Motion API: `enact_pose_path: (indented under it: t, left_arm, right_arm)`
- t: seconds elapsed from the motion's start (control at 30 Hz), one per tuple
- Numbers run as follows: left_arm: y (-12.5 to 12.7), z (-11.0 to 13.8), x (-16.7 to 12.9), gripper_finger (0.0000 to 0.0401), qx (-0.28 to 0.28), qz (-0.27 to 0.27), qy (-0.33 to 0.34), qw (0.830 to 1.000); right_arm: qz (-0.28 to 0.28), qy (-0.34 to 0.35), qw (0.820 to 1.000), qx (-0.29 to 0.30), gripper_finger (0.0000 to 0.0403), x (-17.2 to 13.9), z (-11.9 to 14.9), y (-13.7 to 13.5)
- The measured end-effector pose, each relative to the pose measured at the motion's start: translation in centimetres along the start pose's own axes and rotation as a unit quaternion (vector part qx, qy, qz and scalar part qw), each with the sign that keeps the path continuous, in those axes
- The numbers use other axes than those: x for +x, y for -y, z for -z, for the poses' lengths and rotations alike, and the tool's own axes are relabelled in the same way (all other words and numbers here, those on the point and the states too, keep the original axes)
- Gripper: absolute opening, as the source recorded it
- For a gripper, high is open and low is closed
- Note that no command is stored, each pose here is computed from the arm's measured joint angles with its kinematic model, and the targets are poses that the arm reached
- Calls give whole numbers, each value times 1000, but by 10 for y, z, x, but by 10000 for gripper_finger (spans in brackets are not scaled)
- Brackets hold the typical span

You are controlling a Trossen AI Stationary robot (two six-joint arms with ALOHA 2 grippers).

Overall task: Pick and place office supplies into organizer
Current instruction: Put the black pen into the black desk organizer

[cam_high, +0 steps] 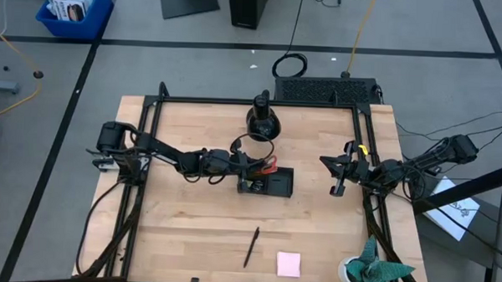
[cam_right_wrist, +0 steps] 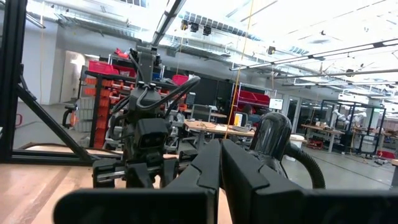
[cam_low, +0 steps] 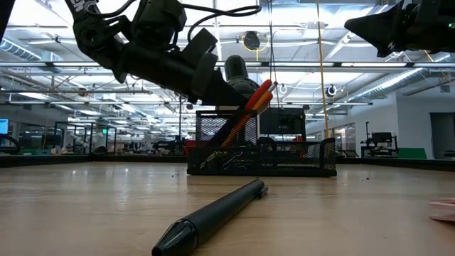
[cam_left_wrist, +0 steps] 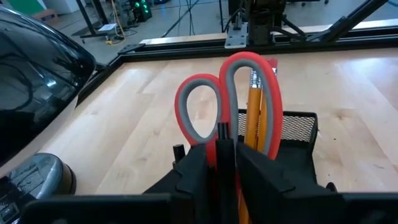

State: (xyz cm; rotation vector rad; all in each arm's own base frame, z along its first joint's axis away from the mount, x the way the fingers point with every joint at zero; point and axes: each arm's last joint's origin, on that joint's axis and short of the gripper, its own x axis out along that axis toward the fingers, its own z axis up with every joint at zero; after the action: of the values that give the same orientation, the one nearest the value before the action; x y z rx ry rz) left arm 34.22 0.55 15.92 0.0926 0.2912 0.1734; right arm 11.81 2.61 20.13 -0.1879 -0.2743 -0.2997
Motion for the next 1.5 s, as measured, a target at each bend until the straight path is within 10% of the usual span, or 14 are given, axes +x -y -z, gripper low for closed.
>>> enact_pose_path:
  t: [0.43,0.63,1.03,1.5]
  left_arm:
    - [-1,-41,-24,122,-37,-3,56,998]
    - [40,-72,-41,122,-58,-22,-93,994]
    - [166,-65,-21,122,-217,15,-278,936]
    - [201,-16,14,142,-268,-6,-414,870]
  right_arm:
    - [1,3,1000,2,9,0,-1,0]
    - [2,6,1000,5,9,0,-1,0]
    - [-11,14,999,28,9,0,-2,0]
    - [-17,-2,999,30,9,0,1,-2]
